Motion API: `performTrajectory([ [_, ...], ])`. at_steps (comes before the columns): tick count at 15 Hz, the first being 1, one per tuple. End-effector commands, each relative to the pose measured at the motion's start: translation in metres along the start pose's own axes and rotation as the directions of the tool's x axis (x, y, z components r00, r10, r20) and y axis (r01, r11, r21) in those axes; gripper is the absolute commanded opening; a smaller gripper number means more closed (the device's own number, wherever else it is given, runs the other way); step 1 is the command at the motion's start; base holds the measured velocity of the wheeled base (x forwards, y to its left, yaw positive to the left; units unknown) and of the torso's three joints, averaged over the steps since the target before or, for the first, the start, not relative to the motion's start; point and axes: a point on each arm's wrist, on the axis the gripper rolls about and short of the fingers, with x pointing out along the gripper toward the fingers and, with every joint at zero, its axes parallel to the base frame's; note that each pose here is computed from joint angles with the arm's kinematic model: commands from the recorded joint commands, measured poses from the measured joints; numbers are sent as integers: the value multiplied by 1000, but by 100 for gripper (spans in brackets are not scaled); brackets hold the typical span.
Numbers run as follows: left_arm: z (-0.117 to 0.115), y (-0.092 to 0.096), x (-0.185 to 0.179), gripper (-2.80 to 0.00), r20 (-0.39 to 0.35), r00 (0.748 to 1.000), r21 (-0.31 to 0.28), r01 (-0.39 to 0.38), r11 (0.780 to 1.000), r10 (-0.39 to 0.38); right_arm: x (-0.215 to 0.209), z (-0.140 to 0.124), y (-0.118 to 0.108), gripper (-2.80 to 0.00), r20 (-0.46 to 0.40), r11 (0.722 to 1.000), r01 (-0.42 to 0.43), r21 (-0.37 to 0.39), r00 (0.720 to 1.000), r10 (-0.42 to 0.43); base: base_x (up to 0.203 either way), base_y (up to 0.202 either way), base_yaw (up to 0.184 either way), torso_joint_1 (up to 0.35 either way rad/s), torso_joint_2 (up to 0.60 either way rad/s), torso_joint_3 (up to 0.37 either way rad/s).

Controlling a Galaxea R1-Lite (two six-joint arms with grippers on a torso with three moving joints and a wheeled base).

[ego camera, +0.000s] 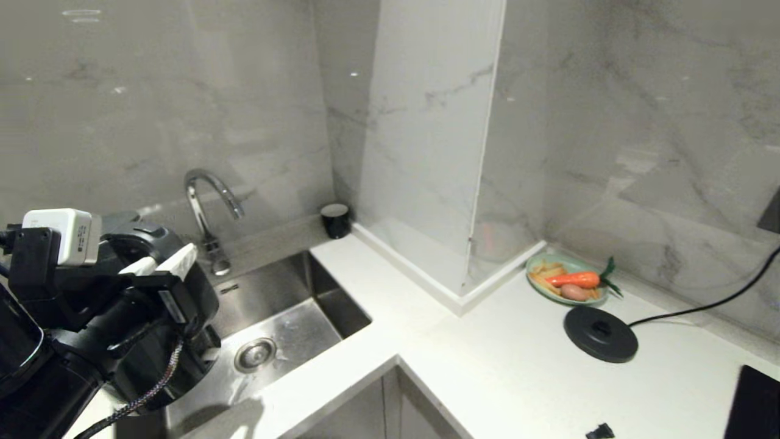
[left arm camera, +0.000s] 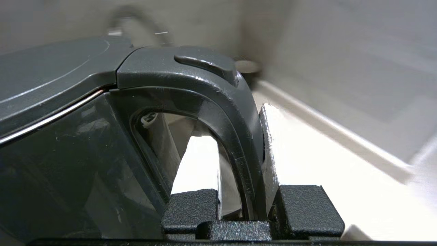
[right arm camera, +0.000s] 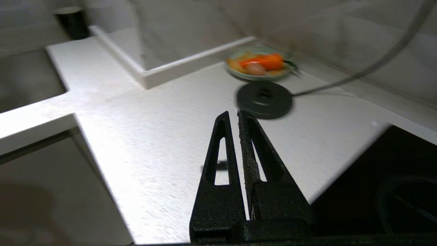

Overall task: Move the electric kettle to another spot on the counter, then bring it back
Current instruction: Place it by the sink

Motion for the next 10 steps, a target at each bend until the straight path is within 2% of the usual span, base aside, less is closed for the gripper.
performTrajectory([
  [1,0,0,1,-280,3,1000,-1,-3,1000,3,0,0,0,-280,0,1000,1,2,1000,-1,3,-4,149,7,2,7],
  [3,0,0,1,-280,4,1000,-2,-4,1000,4,0,0,0,-280,0,1000,1,2,1000,-1,0,-1,92,4,0,4],
  [6,-1,0,5,-280,-3,1000,1,-14,1000,14,0,0,0,-280,0,1000,1,2,1000,-1,0,0,0,0,0,0],
  [8,-8,6,14,-280,-35,997,18,-63,998,64,0,0,0,-280,0,1000,0,2,1000,0,0,0,0,0,0,0],
  [10,-23,17,37,-280,-97,985,44,-141,989,144,0,0,0,-280,0,1000,-1,0,1000,1,0,0,0,0,0,0],
])
